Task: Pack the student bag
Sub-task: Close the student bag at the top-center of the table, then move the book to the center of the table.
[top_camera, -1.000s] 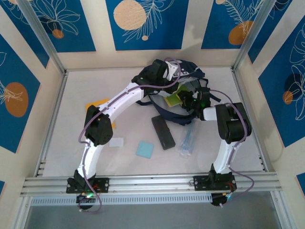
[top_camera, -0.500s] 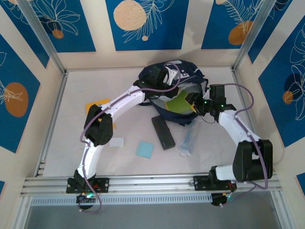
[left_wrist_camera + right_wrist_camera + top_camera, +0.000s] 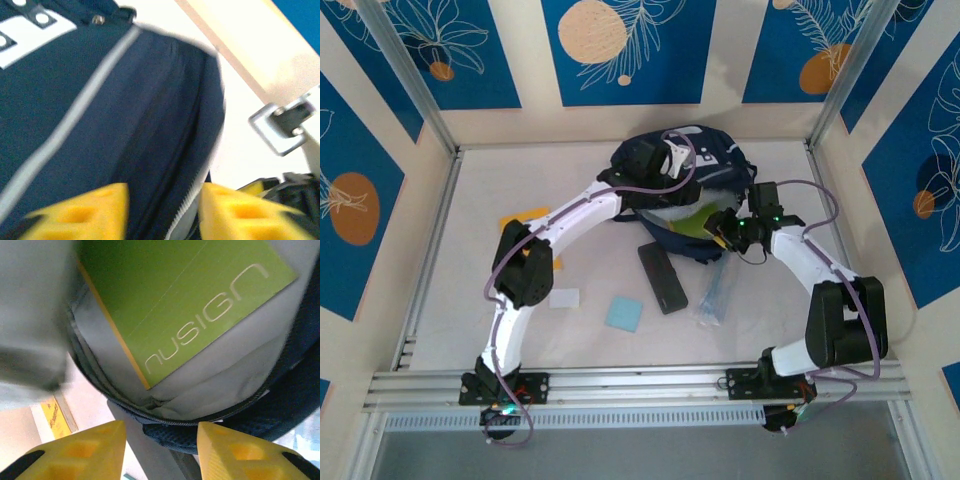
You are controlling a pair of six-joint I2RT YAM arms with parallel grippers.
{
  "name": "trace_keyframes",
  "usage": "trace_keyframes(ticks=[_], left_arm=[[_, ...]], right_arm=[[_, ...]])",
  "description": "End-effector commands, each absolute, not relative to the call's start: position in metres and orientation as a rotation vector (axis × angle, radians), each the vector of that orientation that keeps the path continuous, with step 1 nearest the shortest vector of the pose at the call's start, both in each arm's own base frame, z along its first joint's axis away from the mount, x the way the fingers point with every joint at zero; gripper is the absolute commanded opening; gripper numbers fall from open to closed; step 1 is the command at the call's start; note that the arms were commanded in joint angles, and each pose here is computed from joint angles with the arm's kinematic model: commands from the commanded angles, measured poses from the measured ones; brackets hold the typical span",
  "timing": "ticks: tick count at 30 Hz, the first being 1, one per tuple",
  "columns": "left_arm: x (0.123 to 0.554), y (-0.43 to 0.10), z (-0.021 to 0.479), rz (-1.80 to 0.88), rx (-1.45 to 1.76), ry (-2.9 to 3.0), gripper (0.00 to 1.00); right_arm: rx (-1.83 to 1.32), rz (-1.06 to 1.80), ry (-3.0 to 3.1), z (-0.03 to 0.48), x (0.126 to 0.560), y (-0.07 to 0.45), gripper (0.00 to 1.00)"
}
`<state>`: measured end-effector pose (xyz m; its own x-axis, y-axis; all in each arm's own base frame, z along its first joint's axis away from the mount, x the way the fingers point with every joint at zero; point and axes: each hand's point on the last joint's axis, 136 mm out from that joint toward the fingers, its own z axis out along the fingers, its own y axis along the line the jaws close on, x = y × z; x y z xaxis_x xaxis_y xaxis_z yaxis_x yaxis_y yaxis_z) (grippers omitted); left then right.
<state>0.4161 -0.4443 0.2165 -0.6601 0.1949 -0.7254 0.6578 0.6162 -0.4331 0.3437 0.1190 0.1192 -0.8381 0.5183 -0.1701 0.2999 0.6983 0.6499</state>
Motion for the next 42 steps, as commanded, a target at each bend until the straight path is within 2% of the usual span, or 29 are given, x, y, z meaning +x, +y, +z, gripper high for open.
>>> trace_keyframes(ticks=[1,5,12,15,20,22,26,29,35,42], left_arm=[[0.409,-0.433,0.259,-0.935,0.644,2.129,0.66],[0.410,-0.403,0.252,-0.885,0.559,2.169,0.76],[0.412,-0.292,0.217,-0.648,0.322,2.271,0.79],[0.408,-0.232,0.193,-0.539,0.176,2.326,0.80],[0.396,-0.137,0.154,-0.331,-0.066,2.391,0.87],[0.392,-0.107,0.142,-0.270,-0.150,2.404,0.88],[0.382,-0.044,0.117,-0.076,-0.336,2.445,0.96],[0.377,-0.008,0.101,-0.012,-0.483,2.447,0.97],[0.365,0.028,0.060,-0.003,-0.721,2.457,0.97],[0.365,0.003,0.025,-0.201,-0.705,2.551,0.89]], right_arm=[[0.496,0.924,2.548,0.140,0.346,0.139,0.45],[0.388,0.919,2.605,0.141,0.324,0.163,0.48],[0.215,0.951,2.666,0.138,0.291,0.217,0.50],[0.119,0.963,2.677,0.138,0.295,0.248,0.51],[-0.004,0.983,2.694,0.129,0.309,0.300,0.53],[-0.031,1.002,2.696,0.124,0.317,0.317,0.53],[-0.067,0.999,2.711,0.110,0.331,0.347,0.53],[-0.082,0.995,2.722,0.100,0.339,0.364,0.53],[-0.088,0.970,2.763,0.077,0.349,0.383,0.53],[-0.100,1.006,2.772,0.074,0.353,0.392,0.52]])
